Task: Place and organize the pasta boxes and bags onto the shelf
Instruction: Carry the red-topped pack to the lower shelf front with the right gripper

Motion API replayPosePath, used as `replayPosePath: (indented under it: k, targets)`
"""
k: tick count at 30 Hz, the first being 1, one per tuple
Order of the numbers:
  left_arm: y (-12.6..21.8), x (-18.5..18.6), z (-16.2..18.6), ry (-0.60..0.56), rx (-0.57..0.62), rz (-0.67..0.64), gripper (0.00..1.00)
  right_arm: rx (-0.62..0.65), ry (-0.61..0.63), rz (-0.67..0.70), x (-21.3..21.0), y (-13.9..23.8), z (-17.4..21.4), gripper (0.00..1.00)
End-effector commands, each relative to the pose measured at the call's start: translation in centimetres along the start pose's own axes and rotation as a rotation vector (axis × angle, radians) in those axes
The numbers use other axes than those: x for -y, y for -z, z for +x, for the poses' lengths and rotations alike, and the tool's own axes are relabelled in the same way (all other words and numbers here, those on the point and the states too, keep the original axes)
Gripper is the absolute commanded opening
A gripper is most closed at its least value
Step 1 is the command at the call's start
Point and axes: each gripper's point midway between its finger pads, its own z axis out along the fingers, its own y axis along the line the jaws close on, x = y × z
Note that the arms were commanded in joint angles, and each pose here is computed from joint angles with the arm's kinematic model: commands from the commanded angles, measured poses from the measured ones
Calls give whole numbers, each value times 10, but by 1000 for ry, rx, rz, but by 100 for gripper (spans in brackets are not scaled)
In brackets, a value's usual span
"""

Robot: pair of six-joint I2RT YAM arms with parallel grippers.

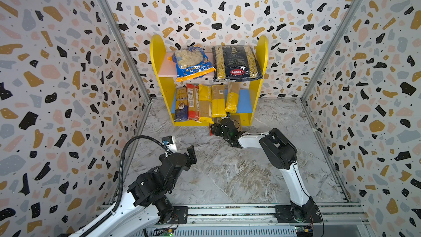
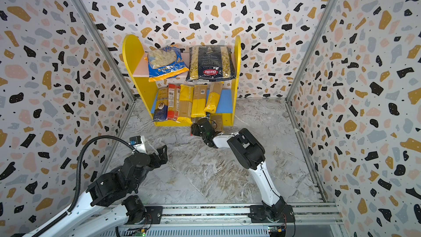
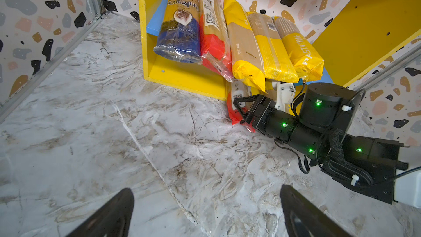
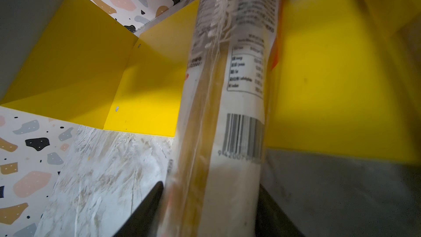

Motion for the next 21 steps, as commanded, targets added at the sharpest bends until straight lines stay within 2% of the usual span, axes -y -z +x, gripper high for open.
replayPosePath:
  k: [1, 16, 18, 21]
  targets:
    - [5, 3, -12, 17, 41, 19, 100, 160, -1, -142, -48, 21, -60, 62]
    - [16, -1, -11, 69, 44, 67, 100, 134, 27, -141, -40, 69, -45, 70]
    - [17, -1, -12, 72, 47, 70, 100, 123, 25, -138, -38, 75, -41, 67]
    - [17, -1, -13, 71, 49, 68, 100, 95, 29, -151, -41, 85, -28, 58]
